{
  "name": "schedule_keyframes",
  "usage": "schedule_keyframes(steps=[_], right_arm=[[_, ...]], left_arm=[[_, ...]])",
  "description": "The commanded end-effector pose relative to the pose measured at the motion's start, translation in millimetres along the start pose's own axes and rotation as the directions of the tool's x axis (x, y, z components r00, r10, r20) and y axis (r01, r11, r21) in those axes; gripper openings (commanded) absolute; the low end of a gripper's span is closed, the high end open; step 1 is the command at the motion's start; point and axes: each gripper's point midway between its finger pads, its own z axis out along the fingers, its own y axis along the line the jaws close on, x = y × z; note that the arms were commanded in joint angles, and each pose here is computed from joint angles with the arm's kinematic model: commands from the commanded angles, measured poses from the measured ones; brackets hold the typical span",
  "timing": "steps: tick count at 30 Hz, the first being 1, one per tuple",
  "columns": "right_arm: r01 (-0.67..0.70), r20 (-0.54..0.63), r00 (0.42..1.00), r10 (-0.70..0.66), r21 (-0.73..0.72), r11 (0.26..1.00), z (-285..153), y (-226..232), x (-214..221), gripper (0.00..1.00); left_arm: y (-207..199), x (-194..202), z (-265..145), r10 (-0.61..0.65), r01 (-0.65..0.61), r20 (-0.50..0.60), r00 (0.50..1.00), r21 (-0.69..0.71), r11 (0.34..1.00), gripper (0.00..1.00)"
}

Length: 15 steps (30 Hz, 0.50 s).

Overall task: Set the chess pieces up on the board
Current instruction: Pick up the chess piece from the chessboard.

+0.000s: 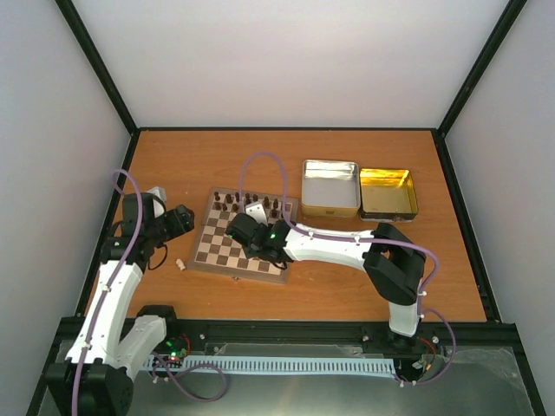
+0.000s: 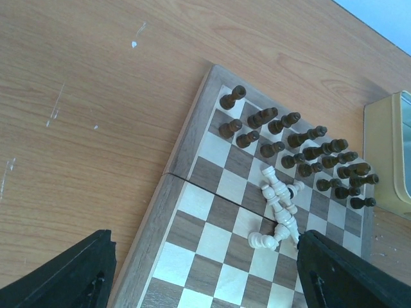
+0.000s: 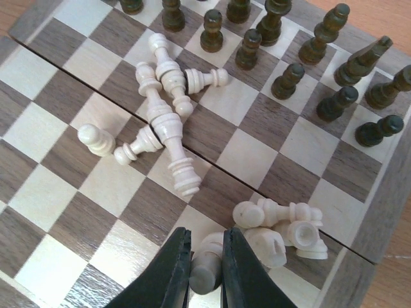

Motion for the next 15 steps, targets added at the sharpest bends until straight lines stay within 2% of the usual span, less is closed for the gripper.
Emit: schedule_keyframes(steps=[1,9,12,15], right_arm=[[-0.067,0.074,0.994,0.074,-0.096,0.993,-13.5,9.2,-24.6,0.12],[-0.077,0.101,0.991,0.09,-0.127,0.989,-11.8,7.0,-30.1,0.12],[-0.085,0.095,0.991,0.098,-0.13,0.988,-8.2,4.4,-26.4,0.11],[-0.082,0.092,0.991,0.094,-0.131,0.988,-7.7,3.5,-24.3,0.12]], left_arm=[[5.3,3.0,2.1,-0.067,0.066,-0.031,0.997,-0.033,0.997,0.79],[39.4,7.4,7.7,-0.182,0.174,-0.014,0.983,-0.222,0.959,0.87],[45.8,7.7,12.2,-0.214,0.206,-0.004,0.977,-0.254,0.945,0.9],[66.9,2.5,9.6,-0.24,0.243,0.055,0.969,-0.368,0.898,0.98]])
